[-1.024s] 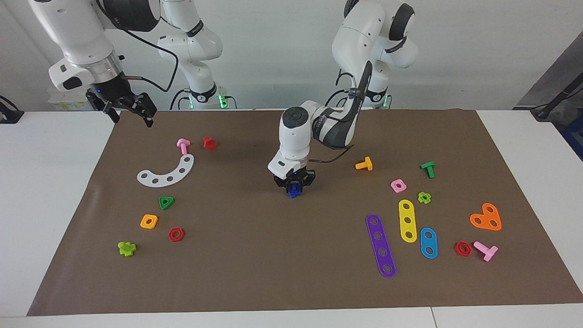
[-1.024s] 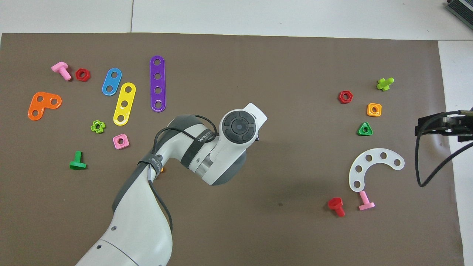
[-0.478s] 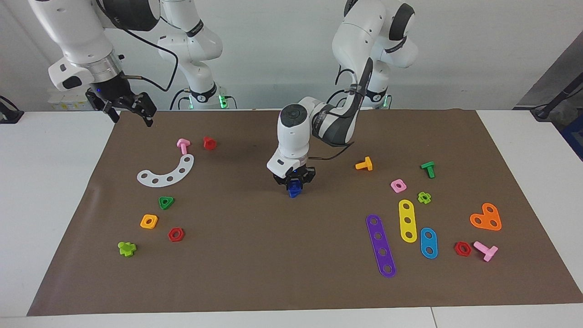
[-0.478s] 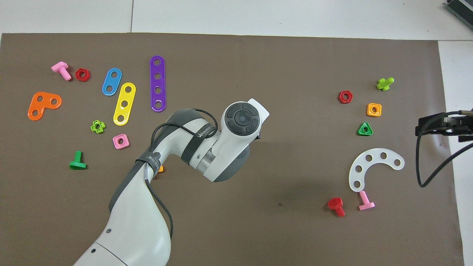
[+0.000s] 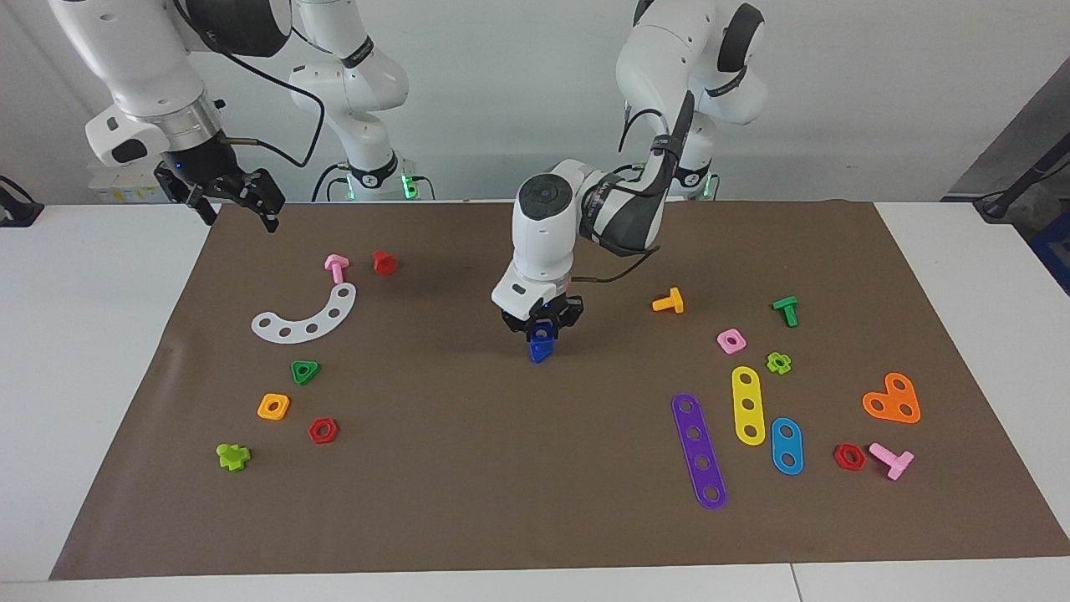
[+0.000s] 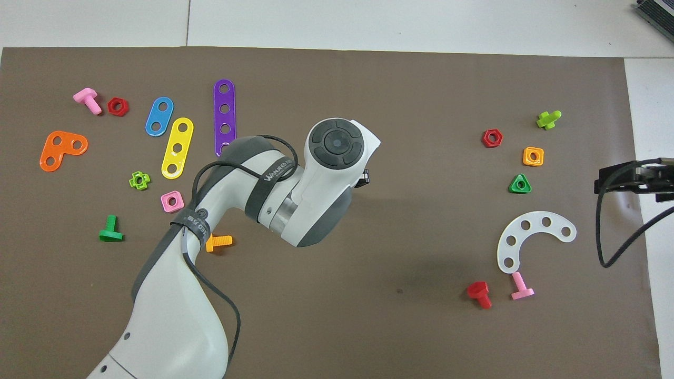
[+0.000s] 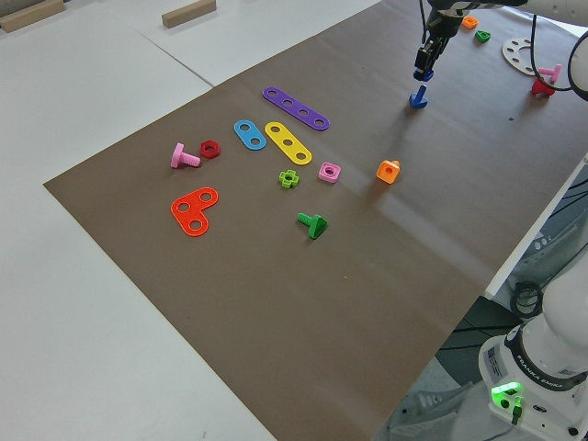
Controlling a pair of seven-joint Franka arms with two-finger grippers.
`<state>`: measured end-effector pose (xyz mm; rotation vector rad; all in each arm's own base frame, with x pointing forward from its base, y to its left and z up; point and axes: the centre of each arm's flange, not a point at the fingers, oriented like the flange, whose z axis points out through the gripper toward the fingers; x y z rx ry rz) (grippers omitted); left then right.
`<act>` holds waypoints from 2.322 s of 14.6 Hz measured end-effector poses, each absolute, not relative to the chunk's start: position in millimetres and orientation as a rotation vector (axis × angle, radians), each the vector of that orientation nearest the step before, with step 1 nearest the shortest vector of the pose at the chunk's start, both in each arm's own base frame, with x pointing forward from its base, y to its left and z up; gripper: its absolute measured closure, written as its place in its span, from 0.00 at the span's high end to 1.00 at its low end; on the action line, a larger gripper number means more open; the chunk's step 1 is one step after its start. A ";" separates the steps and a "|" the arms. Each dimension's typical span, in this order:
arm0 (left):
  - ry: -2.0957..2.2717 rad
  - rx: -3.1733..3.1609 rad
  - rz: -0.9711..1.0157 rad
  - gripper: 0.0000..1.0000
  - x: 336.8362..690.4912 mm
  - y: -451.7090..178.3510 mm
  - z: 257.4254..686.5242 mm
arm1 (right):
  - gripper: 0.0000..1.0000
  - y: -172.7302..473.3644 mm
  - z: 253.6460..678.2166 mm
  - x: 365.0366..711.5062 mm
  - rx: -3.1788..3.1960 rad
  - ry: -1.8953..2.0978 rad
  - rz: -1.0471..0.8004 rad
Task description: Unscrew and place screws in storage area
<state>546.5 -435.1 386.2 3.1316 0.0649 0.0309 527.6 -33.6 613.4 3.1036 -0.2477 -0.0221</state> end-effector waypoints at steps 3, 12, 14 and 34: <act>0.076 3.121 0.056 0.48 574.9 -393.6 403.4 | 1.00 -26.6 616.0 529.7 3.106 -0.227 0.011; -0.318 3.142 -0.147 0.48 619.4 -223.6 355.5 | 1.00 127.1 583.0 551.4 3.121 -0.132 0.113; -0.389 3.131 -0.196 0.48 610.5 -202.9 343.0 | 1.00 184.6 554.1 559.2 3.126 -0.142 0.137; -0.036 3.123 -0.077 1.00 627.6 -5.0 538.1 | 0.64 393.8 316.0 555.9 3.148 -0.178 0.109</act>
